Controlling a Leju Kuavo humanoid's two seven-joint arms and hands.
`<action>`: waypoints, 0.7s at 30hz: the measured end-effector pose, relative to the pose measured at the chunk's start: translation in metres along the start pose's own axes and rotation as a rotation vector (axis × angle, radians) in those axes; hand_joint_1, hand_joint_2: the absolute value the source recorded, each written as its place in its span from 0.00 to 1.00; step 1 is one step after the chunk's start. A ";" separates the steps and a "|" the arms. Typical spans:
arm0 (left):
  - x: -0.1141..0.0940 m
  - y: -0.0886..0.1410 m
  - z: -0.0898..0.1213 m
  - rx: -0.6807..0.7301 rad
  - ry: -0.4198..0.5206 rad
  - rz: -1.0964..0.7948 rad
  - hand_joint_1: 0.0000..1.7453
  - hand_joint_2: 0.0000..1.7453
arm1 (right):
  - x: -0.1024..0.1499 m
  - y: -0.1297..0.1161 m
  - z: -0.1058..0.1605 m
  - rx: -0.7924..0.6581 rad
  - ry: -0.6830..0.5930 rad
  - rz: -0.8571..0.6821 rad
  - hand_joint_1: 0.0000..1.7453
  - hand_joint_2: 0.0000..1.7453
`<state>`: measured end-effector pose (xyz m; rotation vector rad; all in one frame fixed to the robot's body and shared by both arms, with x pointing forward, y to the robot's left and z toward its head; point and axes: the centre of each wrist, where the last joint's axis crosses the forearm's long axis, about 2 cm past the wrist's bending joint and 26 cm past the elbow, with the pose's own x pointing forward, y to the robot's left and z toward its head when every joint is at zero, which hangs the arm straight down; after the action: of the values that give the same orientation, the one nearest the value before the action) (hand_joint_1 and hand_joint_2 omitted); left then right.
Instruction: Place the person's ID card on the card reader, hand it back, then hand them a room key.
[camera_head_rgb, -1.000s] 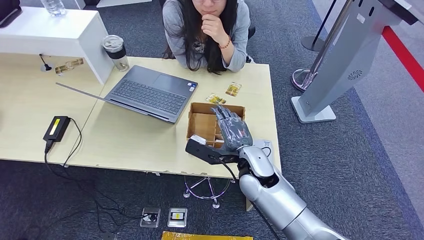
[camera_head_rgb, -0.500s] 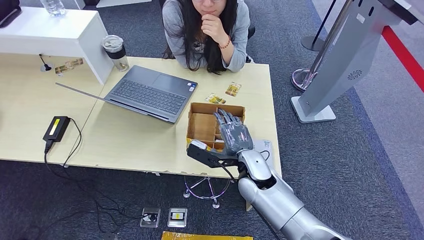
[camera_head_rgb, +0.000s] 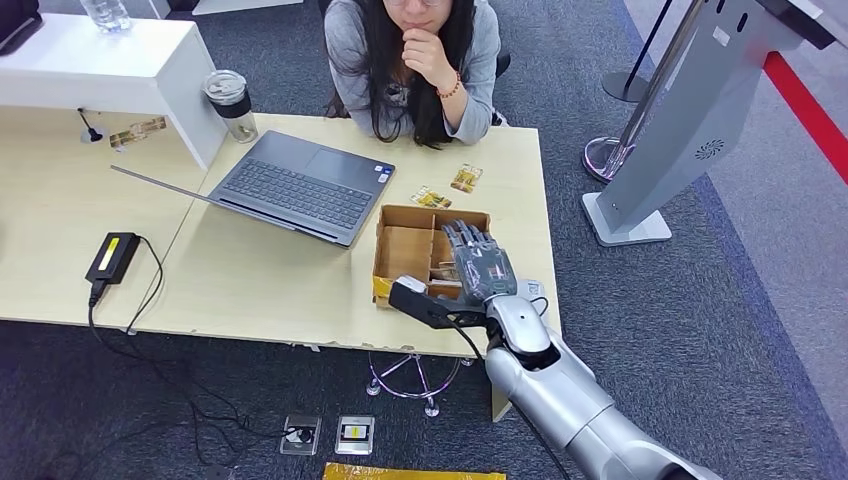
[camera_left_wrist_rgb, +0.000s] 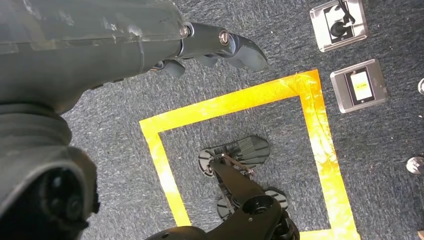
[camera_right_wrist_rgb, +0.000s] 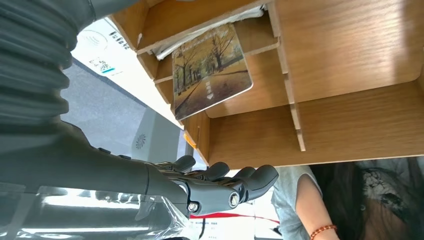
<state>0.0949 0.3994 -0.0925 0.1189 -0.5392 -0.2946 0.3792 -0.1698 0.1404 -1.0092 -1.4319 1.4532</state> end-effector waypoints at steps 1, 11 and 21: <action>0.000 0.000 0.000 0.000 0.000 0.000 0.00 0.00 | -0.001 0.000 0.000 0.001 0.003 0.000 0.00 1.00; 0.000 0.001 0.000 0.000 0.000 -0.001 0.00 0.00 | -0.004 0.002 0.002 0.016 0.011 0.000 0.00 1.00; -0.001 0.002 0.000 0.001 -0.001 -0.002 0.00 0.00 | 0.001 -0.005 0.006 0.026 -0.006 -0.015 0.00 1.00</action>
<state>0.0948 0.4020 -0.0919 0.1206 -0.5400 -0.2960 0.3736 -0.1710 0.1458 -0.9768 -1.4188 1.4611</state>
